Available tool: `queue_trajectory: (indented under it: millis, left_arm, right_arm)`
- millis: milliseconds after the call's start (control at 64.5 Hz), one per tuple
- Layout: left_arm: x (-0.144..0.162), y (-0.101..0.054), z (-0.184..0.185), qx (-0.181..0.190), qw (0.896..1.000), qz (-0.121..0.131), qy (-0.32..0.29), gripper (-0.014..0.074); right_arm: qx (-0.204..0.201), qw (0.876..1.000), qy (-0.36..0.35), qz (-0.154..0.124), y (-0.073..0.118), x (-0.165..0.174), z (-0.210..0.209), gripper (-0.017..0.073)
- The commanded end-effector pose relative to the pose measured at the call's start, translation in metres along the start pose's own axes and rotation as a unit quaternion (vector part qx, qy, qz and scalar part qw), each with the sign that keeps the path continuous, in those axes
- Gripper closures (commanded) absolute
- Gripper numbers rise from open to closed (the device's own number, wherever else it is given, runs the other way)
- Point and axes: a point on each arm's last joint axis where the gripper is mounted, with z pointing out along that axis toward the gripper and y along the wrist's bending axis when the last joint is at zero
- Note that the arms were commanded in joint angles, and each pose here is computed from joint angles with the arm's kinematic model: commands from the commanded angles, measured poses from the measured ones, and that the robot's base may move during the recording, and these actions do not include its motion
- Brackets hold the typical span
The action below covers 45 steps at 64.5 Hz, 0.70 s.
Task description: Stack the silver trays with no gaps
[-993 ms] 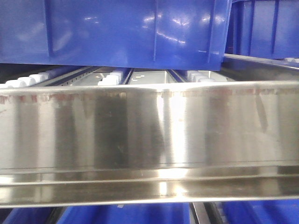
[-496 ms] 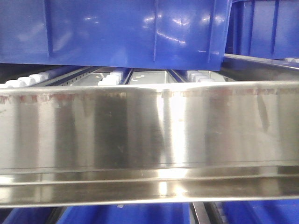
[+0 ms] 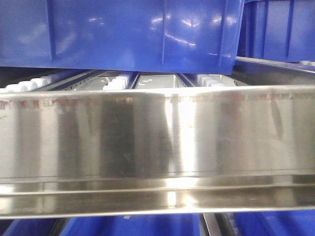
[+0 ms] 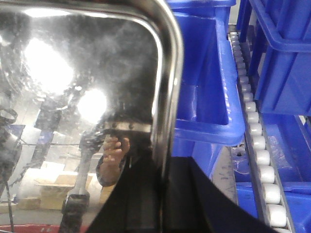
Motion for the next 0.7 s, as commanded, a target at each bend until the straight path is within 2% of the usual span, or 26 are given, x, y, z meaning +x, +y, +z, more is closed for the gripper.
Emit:
queue_trajectory:
  millis: [0,682]
  left_arm:
    - [-0.0099,-0.0120,-0.0069,0.036,0.998,-0.034,-0.036,0.0612]
    - [-0.0103,-0.0120,-0.0069,0.036,0.998,-0.035,-0.038,0.0612]
  right_arm:
    - [-0.065,0.997,-0.045,-0.005,0.0157,-0.0081,-0.0014,0.0638]
    - [-0.072,0.996,-0.052,-0.005,0.0169,-0.0094,-0.0017,0.0638]
